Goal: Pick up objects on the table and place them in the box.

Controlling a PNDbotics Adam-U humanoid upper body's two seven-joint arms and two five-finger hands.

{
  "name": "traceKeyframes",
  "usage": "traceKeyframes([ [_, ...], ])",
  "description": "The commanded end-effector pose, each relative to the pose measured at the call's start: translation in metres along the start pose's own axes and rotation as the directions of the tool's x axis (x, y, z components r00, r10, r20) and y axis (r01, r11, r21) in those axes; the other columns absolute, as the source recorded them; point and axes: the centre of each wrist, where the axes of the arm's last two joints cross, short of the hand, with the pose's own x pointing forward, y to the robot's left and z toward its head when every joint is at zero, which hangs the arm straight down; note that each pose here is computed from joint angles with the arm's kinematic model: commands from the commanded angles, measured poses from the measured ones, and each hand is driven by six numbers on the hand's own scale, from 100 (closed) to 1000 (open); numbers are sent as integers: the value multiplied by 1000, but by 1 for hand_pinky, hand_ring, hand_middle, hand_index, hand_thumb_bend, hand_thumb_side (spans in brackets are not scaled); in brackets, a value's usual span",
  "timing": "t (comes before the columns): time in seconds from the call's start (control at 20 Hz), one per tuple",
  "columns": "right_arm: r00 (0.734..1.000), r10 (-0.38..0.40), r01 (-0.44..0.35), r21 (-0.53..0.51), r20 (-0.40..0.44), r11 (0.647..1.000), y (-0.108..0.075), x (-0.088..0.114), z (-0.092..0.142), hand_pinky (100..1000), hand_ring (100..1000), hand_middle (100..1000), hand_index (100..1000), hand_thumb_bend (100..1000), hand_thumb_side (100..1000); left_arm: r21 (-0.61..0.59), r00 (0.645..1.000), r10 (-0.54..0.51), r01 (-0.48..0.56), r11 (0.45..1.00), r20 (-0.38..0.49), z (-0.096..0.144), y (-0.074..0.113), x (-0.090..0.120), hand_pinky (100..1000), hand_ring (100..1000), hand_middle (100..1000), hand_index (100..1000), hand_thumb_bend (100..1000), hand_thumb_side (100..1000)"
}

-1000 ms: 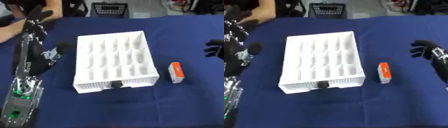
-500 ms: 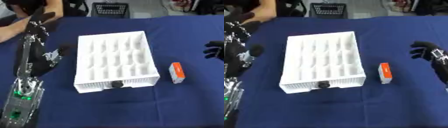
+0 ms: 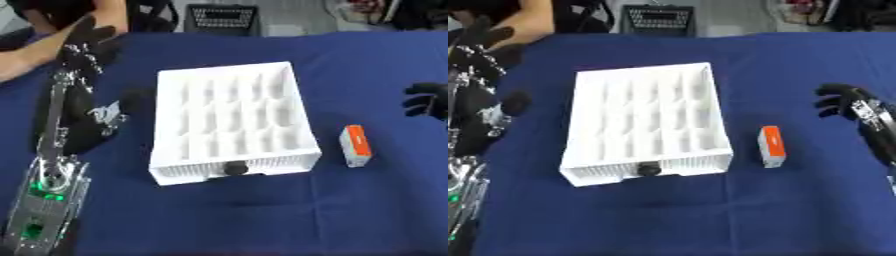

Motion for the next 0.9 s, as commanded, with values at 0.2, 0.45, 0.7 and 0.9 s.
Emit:
traceKeyframes([
  [0.2,965,256,-257,9,52,966,-13,10,-7,688,742,772,829,100,875,-16,1000,-5,6,1000,25,-3,1,5,873,829,852,1000,1000,562],
  [0.45,959,278,-278,6,56,960,-10,7,-8,688,742,771,828,100,879,-22,1000,-3,4,1000,25,-4,0,5,874,830,853,1000,1000,566],
  [0.7,958,283,-284,10,55,959,-9,6,-8,688,742,771,829,100,878,-27,1000,-1,2,1000,24,-4,-1,4,875,831,854,1000,1000,567],
  [0.9,956,289,-290,16,56,957,-9,6,-9,688,742,772,831,100,873,-27,1000,-1,1,1000,24,-4,-1,4,877,831,855,1000,1000,565],
])
